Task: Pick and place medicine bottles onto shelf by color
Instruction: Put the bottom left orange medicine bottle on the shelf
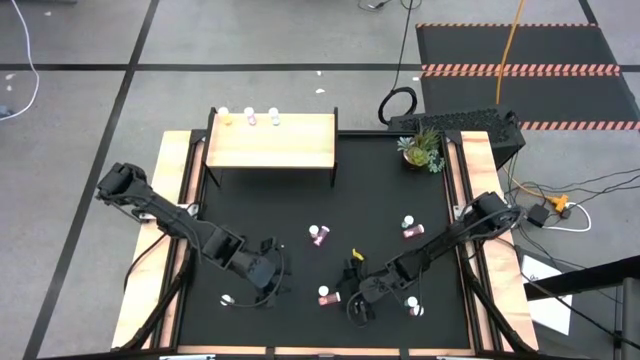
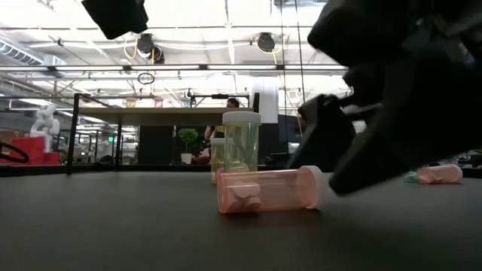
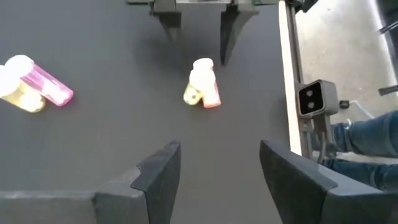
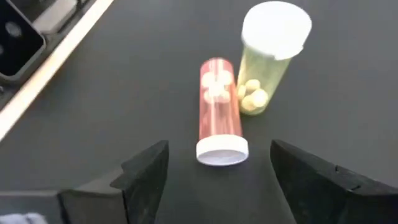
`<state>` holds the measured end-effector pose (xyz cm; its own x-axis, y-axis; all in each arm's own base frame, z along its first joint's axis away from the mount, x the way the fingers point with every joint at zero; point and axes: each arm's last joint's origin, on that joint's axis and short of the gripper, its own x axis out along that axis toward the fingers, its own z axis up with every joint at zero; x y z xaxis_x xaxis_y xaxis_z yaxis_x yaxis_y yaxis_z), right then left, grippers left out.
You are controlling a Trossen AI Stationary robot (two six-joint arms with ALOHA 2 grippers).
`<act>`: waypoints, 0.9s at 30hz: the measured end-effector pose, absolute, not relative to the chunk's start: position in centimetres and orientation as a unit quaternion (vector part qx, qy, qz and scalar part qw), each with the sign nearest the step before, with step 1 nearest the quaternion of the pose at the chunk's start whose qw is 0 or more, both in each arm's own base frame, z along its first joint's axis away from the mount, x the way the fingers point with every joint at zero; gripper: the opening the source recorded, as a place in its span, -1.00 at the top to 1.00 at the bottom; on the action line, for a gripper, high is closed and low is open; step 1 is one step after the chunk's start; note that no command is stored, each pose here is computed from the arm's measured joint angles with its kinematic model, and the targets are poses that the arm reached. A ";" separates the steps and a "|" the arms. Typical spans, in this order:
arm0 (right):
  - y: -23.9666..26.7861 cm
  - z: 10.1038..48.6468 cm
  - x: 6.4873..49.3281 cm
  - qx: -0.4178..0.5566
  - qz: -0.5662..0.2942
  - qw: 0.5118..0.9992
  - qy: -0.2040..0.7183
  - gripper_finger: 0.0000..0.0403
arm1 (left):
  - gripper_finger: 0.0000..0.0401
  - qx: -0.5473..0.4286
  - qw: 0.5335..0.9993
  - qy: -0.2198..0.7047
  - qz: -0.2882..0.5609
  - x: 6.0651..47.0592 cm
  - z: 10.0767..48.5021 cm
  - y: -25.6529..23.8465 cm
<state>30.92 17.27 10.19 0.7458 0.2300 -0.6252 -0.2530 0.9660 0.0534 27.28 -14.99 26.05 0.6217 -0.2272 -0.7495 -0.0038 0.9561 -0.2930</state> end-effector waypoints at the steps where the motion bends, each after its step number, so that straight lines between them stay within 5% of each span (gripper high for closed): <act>1: 17.3 10.0 31.0 -0.018 0.131 0.934 0.331 -0.34 | -0.09 -0.135 0.891 0.430 -0.061 27.3 26.1 -15.0; 10: 17.2 9.3 31.3 -0.014 0.137 0.935 0.328 -0.12 | -0.09 -0.130 0.899 0.416 -0.041 27.5 26.1 -14.8; 20: 16.5 9.9 31.6 0.027 0.116 0.937 0.329 0.48 | -0.09 -0.132 0.900 0.413 -0.032 27.9 26.1 -14.1; 27: 15.7 14.1 30.1 0.029 0.118 0.929 0.351 0.42 | -0.09 -0.164 0.907 0.385 -0.048 28.5 26.7 -14.1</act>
<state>30.15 15.72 14.14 0.7261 0.2396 -0.6445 -0.1991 0.9704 0.1363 28.53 -14.06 26.69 0.6994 -0.2140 -0.6819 -0.0390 0.9413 -0.3354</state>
